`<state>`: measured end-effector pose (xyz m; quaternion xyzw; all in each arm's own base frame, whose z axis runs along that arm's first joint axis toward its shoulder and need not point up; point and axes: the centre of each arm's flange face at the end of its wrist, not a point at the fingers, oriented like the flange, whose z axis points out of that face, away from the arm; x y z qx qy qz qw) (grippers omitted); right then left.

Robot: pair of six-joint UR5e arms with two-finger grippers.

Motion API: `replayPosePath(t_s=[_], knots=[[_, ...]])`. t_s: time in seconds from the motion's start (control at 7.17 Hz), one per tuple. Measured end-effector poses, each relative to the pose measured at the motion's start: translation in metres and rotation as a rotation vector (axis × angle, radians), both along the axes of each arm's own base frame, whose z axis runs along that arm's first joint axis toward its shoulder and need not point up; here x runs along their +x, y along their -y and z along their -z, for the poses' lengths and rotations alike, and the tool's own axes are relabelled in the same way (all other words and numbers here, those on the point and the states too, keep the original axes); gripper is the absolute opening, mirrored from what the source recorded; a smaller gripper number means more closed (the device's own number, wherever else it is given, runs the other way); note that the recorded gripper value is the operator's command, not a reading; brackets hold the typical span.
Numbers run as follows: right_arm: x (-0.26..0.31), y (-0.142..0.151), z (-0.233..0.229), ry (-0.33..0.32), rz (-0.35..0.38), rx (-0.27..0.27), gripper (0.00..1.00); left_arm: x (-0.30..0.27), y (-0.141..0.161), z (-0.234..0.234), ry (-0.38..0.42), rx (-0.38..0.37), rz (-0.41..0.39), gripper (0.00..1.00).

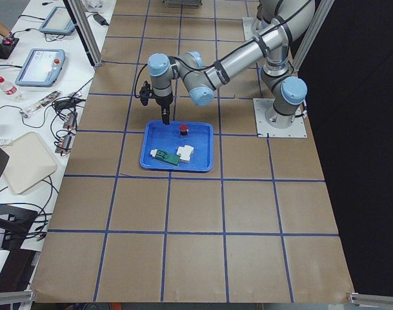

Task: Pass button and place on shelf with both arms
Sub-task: 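Lower the left gripper over the red push button in the blue tray, then close the left gripper on the red push button's body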

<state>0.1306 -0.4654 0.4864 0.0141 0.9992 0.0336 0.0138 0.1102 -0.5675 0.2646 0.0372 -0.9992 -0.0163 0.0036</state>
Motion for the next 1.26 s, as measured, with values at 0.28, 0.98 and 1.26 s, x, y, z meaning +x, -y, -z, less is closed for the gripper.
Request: replayPosePath(t_s=[0.28,0.98,1.26], knots=[[-0.004,0.0,0.007,-0.002,0.011,0.014,1.0,0.018,-0.035,0.035,-0.033,0.06,-0.019,1.0],[-0.026,0.005,0.009,0.003,0.059,0.02,1.0,0.022,-0.05,0.049,-0.051,0.08,0.02,0.58],[-0.026,0.006,0.009,0.003,0.06,0.013,1.0,0.021,-0.05,0.046,-0.048,0.074,0.026,0.1]])
